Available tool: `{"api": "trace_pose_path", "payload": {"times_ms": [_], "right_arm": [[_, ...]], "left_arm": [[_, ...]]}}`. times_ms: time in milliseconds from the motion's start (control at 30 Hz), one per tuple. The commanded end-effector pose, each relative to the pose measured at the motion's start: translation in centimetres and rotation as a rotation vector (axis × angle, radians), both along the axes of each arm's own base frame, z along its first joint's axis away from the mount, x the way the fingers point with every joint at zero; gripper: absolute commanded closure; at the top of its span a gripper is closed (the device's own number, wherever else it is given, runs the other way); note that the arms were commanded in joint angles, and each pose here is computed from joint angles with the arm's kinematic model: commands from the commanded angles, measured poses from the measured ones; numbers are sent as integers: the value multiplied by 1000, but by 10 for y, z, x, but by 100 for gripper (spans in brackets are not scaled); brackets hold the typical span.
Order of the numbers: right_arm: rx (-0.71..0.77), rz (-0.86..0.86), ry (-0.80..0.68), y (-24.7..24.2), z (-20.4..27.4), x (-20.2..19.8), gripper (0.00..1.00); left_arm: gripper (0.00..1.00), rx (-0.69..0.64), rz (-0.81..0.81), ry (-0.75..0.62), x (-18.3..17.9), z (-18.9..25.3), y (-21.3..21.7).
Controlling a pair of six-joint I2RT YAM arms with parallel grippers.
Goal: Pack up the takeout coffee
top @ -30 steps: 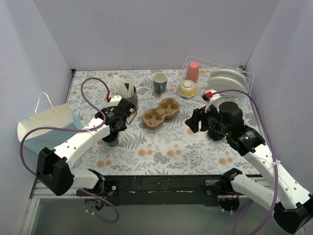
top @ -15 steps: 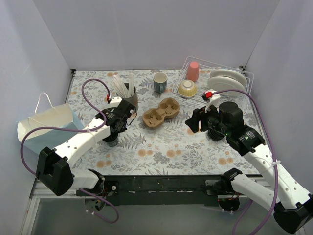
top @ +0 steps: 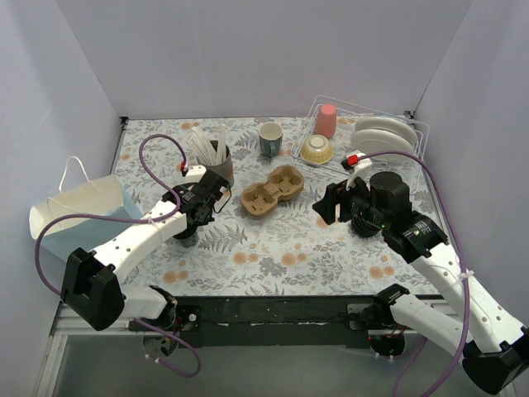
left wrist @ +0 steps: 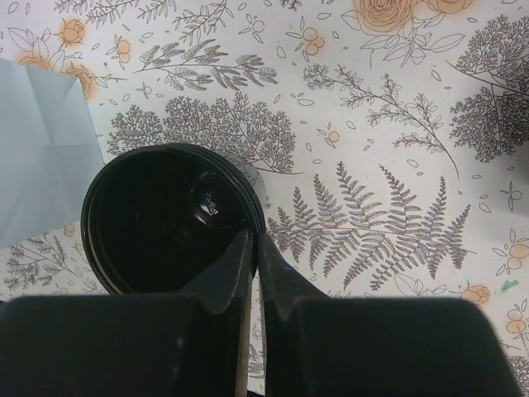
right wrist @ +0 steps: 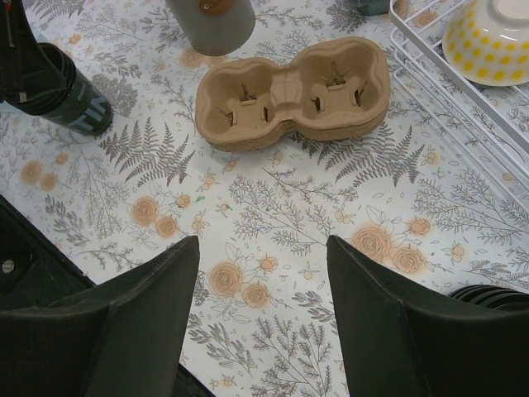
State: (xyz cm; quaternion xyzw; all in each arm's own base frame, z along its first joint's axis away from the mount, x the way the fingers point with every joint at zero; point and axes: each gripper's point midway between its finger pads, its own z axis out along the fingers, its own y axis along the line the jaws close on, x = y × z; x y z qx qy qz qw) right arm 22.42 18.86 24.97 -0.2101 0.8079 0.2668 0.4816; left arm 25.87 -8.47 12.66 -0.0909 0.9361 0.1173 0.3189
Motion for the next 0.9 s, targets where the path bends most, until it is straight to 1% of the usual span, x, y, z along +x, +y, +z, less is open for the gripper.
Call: {"api": "trace_pose_path", "payload": {"times_ms": [0,167,333,367,400,433,667,700,733,767,800,867], "right_arm": [[13,18,-19,3,8,-1,28],[16,18,-18,3,9,-1,29],[16,18,-16,3,8,-1,28],[15,18,-17,3,8,-1,28],[16,20,-17,3,8,-1,28],[17,19,-14,3,8,0,28],[19,21,-10,3,9,-1,28],[19,21,-12,4,10,-1,28],[20,21,-13,4,11,-1,28],[20,21,-13,4,11,-1,28],[20,21,-13,4,11,-1,28],[21,22,-14,4,12,-1,28]], "left_arm": [[100,-5,11,-38,5,13,2],[100,0,10,-34,4,15,3],[91,-8,0,-48,6,23,1],[93,1,-2,-42,6,23,2],[97,-1,-1,-45,6,24,2],[100,3,-4,-41,6,24,2],[100,1,-30,-15,4,16,-1],[90,10,-26,-5,4,13,0],[87,18,-22,-1,4,13,1],[88,25,-19,3,4,13,2],[99,25,-19,5,3,12,2],[100,15,-29,0,4,13,0]]}}
